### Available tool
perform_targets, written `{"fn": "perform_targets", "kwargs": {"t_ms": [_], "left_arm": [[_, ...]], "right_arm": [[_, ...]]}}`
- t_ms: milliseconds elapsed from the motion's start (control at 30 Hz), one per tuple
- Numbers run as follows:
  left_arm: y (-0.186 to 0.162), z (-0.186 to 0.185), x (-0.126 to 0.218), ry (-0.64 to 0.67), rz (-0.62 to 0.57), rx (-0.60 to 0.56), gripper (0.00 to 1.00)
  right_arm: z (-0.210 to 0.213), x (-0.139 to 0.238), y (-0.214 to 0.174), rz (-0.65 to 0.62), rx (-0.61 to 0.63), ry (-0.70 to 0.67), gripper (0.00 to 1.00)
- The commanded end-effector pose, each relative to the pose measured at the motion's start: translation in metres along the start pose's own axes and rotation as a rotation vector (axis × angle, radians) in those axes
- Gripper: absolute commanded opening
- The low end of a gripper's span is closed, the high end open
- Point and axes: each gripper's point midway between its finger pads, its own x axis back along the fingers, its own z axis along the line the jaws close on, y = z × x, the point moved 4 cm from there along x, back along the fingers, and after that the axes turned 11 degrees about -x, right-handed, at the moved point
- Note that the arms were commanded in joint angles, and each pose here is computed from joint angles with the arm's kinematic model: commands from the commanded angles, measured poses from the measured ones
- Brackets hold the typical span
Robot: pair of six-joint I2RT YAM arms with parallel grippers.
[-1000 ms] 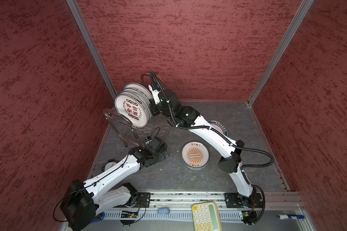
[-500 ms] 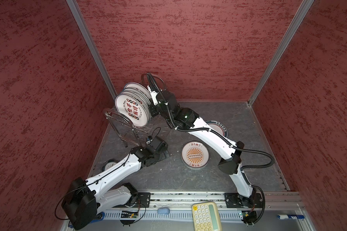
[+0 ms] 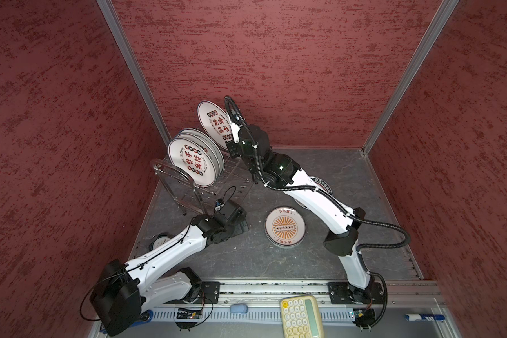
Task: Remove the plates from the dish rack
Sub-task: 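Lift the red-lettered plate up out of the rack with the right gripper, then carry the plate toward the left gripper while left gripper reaches to meet it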
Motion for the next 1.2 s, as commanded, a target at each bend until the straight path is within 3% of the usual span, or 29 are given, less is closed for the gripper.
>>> {"fn": "perform_targets", "kwargs": {"t_ms": [0,167,333,567,767,900,1000,1167], "left_arm": [[0.016,-0.022,0.007,-0.087,-0.06,-0.018,0.99],[0.018,-0.029,0.009,-0.114,-0.068,-0.037,0.99],[0.023,-0.041,0.01,-0.147,-0.08,-0.048,1.0],[0.029,-0.073,0.013,-0.232,-0.08,-0.107,0.99],[0.038,-0.102,0.015,-0.286,-0.105,-0.167,0.99],[0.049,-0.126,0.015,-0.367,-0.145,-0.183,0.99],[0.057,-0.145,0.01,-0.424,-0.158,-0.187,1.0],[0.07,-0.18,0.002,-0.543,-0.168,-0.195,1.0]], "right_arm": [[-0.021,0.035,0.072,-0.202,-0.054,-0.042,0.0],[-0.049,0.059,0.104,-0.269,-0.034,-0.138,0.0],[-0.099,0.074,0.105,-0.217,-0.05,-0.268,0.0],[-0.177,0.104,0.06,-0.126,-0.151,-0.403,0.0],[-0.244,0.142,-0.009,0.019,-0.286,-0.503,0.0],[-0.274,0.162,-0.065,0.158,-0.436,-0.473,0.0],[-0.279,0.174,-0.095,0.225,-0.588,-0.351,0.0],[-0.28,0.188,-0.129,0.304,-0.73,-0.229,0.0]]}}
